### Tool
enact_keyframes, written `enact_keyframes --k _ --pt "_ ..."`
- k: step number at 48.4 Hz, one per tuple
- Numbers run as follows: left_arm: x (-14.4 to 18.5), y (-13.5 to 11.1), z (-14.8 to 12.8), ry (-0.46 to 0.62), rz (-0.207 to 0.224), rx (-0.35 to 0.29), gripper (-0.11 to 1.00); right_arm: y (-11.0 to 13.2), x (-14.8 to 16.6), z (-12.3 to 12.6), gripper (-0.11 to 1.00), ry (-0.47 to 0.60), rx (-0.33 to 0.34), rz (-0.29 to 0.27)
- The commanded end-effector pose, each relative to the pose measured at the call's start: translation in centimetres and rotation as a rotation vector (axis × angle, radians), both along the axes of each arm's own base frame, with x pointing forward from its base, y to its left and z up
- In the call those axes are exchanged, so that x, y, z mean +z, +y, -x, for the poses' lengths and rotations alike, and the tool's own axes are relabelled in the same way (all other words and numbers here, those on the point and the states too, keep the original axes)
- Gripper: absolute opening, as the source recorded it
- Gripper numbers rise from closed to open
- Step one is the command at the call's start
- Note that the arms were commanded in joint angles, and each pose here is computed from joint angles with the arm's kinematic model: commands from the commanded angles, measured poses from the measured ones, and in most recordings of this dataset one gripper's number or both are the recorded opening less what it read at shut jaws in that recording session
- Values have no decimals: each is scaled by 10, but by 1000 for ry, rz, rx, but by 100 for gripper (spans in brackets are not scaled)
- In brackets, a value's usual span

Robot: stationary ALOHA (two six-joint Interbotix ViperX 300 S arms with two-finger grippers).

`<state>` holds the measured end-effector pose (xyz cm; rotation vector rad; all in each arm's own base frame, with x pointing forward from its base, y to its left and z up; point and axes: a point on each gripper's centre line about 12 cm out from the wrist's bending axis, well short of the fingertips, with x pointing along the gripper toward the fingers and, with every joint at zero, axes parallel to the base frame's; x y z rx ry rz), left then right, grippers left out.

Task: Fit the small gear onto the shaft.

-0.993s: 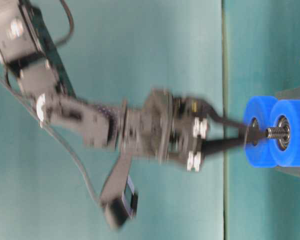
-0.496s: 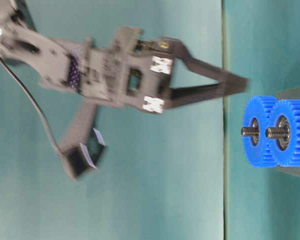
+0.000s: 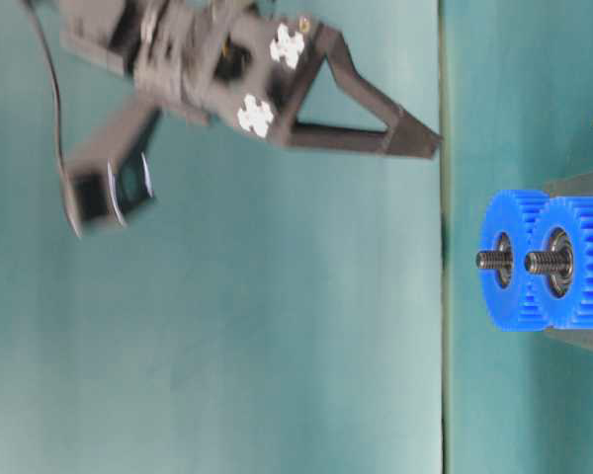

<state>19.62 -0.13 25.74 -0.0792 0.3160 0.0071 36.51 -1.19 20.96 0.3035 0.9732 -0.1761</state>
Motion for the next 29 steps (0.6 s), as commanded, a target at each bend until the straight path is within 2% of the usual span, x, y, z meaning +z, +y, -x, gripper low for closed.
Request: enact_keyframes --k 1,13,29 --pt "10 0 -3 -29 -1 1 0 0 12 10 -2 -91 -10 -2" --pt "10 0 -3 -29 0 2 0 1 -3 30 -2 -115 -6 2" --pt "8 0 -3 -26 2 2 0 4 -5 29 -2 -138 2 3"
